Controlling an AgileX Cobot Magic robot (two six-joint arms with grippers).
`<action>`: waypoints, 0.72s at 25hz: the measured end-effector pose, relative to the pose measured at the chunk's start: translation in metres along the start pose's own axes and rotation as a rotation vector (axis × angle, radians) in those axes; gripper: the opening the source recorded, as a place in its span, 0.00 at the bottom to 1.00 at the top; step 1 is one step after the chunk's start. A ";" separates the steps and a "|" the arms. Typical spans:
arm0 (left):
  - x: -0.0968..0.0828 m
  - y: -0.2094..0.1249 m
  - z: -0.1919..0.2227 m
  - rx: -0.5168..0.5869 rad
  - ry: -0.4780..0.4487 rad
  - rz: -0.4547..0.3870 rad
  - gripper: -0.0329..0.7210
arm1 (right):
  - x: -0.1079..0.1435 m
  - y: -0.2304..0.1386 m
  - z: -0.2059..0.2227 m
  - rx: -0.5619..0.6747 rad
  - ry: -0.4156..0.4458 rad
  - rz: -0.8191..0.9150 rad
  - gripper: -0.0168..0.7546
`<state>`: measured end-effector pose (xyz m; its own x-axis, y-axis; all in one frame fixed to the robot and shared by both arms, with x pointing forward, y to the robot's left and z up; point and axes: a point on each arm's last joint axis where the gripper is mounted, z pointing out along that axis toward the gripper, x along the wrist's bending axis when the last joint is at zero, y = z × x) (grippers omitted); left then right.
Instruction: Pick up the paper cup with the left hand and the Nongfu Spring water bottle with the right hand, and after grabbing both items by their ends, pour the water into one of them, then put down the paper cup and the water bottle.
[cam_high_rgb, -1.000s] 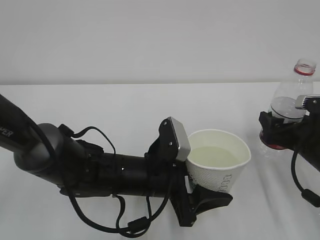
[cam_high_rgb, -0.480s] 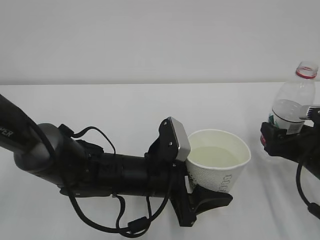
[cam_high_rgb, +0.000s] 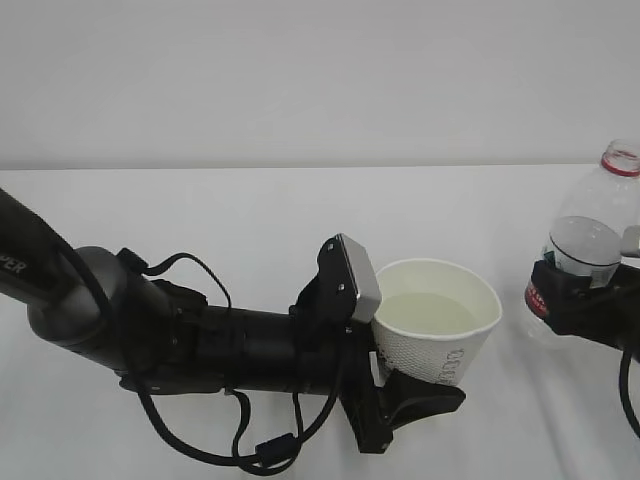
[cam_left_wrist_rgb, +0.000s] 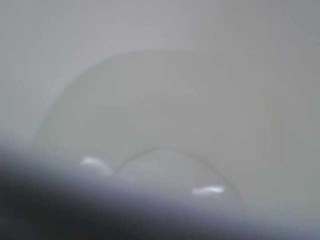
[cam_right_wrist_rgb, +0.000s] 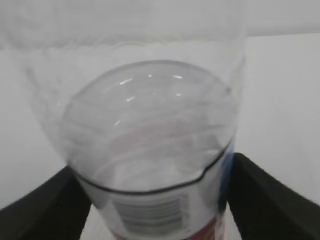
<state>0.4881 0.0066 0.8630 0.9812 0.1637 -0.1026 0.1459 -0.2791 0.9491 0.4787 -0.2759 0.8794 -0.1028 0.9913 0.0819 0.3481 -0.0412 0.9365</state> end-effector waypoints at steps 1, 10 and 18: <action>0.000 0.000 0.000 0.000 0.000 0.000 0.72 | 0.000 0.000 -0.001 -0.001 0.000 0.000 0.82; 0.000 0.000 0.000 0.000 0.000 0.000 0.72 | 0.000 0.001 -0.002 -0.003 -0.001 0.001 0.82; 0.000 0.000 0.000 0.000 0.000 0.000 0.72 | 0.000 -0.005 -0.009 0.025 0.000 0.001 0.82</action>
<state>0.4881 0.0066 0.8630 0.9812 0.1637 -0.1026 0.1459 -0.2791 0.9491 0.4686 -0.2765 0.8772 -0.1023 0.9913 0.0827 0.3718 -0.0390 0.9275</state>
